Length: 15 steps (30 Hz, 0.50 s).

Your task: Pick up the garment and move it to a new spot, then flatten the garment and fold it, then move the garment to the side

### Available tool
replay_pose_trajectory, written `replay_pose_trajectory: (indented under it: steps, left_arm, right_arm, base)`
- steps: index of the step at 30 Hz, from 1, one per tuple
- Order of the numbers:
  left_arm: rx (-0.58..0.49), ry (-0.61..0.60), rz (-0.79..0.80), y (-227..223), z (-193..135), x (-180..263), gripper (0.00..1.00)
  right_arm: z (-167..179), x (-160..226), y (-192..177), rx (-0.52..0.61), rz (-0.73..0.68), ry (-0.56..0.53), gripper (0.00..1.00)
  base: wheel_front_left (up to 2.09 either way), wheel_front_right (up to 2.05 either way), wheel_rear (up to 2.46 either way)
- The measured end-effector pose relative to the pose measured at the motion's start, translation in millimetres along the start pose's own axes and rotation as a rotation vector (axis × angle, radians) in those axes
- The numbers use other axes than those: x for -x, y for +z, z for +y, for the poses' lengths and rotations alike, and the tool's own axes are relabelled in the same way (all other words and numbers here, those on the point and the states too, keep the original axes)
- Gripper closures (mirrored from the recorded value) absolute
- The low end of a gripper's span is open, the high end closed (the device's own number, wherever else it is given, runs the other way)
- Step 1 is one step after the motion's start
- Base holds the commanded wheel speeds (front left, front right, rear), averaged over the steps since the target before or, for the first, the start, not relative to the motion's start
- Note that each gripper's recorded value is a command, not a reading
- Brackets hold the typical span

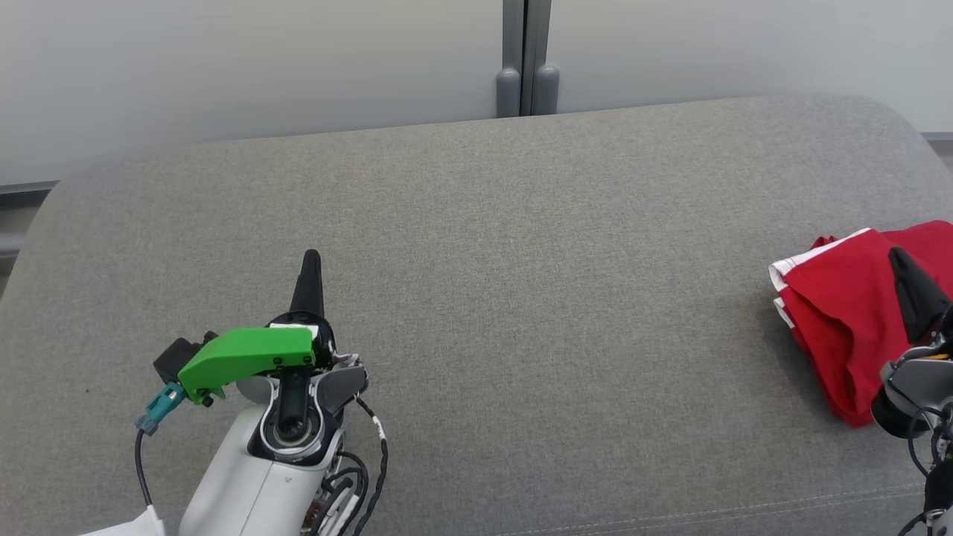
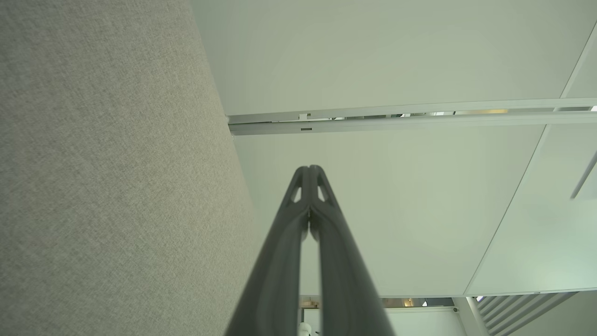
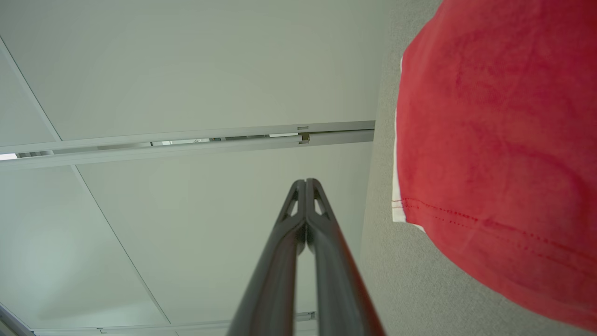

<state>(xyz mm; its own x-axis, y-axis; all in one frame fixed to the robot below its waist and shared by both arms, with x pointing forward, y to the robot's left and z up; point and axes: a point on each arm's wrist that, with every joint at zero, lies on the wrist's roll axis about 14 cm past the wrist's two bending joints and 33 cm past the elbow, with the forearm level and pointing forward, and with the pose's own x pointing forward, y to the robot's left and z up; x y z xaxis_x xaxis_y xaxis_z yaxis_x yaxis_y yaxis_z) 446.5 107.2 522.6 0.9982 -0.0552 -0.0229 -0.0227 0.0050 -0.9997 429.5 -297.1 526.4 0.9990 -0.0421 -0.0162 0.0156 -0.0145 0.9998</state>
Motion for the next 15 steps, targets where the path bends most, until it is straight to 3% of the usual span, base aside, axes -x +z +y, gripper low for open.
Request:
replay_pose_trajectory:
  steps: [15]
  left_arm:
    - [0.000, 0.000, 0.000, 0.0, 0.0, 0.0, 1.00]
  right_arm:
    - [0.0, 0.0, -0.2, 0.000, 0.001, 0.000, 1.00]
  base:
    - [0.00, 0.00, 0.00]
